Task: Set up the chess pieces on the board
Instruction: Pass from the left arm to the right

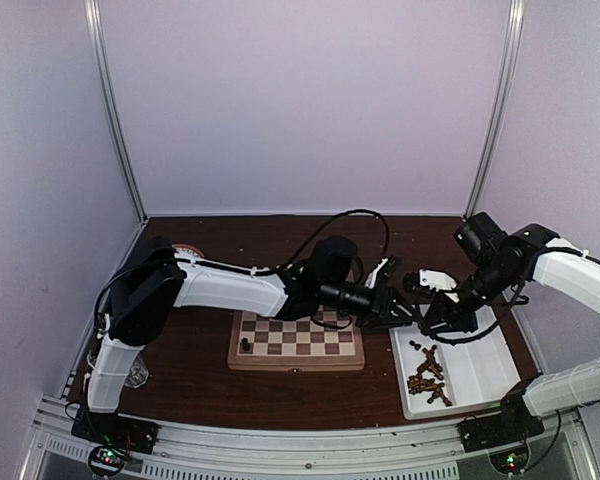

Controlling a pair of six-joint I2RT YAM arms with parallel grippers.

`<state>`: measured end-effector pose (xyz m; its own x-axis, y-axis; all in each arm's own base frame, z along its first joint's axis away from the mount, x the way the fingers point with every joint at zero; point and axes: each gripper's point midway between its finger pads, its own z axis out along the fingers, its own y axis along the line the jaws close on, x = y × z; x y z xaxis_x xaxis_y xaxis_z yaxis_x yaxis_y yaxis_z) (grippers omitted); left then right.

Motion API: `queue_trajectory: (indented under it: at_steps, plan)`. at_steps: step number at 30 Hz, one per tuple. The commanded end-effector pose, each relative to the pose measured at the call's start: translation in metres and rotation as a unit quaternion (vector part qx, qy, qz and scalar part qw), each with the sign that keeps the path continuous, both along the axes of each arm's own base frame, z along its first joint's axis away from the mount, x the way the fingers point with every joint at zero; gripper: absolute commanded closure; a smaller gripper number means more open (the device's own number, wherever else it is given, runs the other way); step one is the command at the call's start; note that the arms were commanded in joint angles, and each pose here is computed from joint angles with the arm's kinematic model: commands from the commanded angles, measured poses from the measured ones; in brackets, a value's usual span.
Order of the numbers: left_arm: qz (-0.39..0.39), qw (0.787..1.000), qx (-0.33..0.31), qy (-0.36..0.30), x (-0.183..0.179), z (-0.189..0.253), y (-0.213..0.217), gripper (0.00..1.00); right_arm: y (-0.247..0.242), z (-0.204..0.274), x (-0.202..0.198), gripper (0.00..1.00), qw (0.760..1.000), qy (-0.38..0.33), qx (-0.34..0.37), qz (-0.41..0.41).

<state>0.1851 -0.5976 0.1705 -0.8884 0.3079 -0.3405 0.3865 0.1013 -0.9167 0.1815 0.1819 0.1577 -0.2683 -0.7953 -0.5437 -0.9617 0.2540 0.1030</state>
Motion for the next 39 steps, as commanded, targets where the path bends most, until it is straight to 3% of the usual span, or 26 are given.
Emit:
queue_trajectory:
  at_steps: [1, 28, 33, 39]
  plan:
    - [-0.021, 1.0, -0.022, -0.007, -0.007, 0.01, -0.008, 0.71, 0.001, 0.002, 0.002, 0.95, 1.0, -0.004, -0.005, -0.002]
    - [-0.027, 0.999, -0.026, -0.026, -0.005, 0.017, -0.004, 0.95, 0.0, -0.001, 0.003, 0.96, 1.0, -0.008, -0.014, -0.007]
    - [0.005, 0.998, -0.003, -0.065, 0.017, 0.03, 0.029, 0.96, -0.004, -0.007, 0.006, 0.96, 0.999, -0.011, -0.024, -0.023]
    - [0.053, 0.984, 0.091, -0.141, 0.042, 0.032, 0.099, 0.96, -0.004, -0.021, 0.011, 0.96, 0.999, 0.002, -0.011, -0.049]
